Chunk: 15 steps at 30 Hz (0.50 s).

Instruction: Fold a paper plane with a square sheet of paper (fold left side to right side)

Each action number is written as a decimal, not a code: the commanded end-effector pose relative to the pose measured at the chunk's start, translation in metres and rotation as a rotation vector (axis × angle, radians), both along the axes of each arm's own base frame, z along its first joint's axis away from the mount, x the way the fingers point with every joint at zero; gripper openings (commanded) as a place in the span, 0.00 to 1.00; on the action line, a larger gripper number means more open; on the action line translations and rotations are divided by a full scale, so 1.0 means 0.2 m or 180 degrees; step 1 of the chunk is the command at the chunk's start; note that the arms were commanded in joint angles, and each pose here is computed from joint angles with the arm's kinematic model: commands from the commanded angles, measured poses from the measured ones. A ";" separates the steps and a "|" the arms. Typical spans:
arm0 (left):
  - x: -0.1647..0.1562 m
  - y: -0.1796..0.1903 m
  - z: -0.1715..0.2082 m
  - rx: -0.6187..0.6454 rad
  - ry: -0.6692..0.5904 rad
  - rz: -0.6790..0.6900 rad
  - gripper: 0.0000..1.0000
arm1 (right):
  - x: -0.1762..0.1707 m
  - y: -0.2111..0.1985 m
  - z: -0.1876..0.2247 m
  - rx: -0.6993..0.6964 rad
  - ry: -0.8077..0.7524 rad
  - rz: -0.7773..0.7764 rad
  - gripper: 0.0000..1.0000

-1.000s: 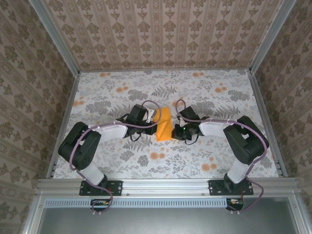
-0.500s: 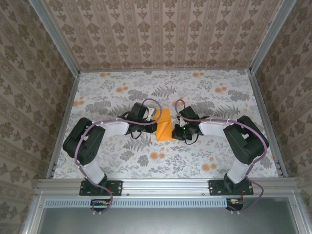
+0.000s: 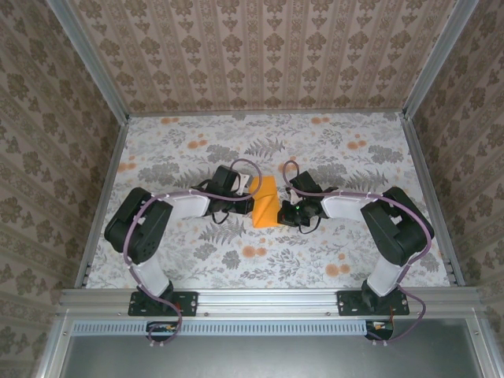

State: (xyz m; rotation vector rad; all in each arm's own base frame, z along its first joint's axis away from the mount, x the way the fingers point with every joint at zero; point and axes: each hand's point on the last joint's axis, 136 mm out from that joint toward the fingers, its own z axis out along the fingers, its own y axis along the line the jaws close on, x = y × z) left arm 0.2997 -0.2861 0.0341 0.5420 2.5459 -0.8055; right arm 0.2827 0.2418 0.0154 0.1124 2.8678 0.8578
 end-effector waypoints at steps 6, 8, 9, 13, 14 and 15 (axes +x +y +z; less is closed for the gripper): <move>0.03 -0.03 -0.01 -0.0010 -0.0028 -0.0110 0.00 | -0.05 -0.04 -0.07 -0.0198 0.0163 0.0064 0.00; 0.03 -0.02 -0.01 0.0000 -0.0022 -0.0102 0.00 | -0.05 -0.04 -0.07 -0.0198 0.0163 0.0063 0.00; 0.03 -0.02 -0.01 0.0002 -0.0025 -0.0105 0.00 | -0.05 -0.03 -0.07 -0.0199 0.0165 0.0066 0.00; 0.03 -0.02 -0.02 0.0010 -0.0027 -0.0099 0.00 | -0.05 -0.04 -0.07 -0.0214 0.0169 0.0066 0.00; 0.03 -0.02 -0.01 0.0003 -0.0038 -0.0106 0.00 | -0.05 -0.04 -0.07 -0.0215 0.0171 0.0064 0.00; 0.03 -0.02 -0.01 -0.0009 -0.0060 -0.0106 0.00 | -0.06 -0.04 -0.08 -0.0226 0.0176 0.0069 0.00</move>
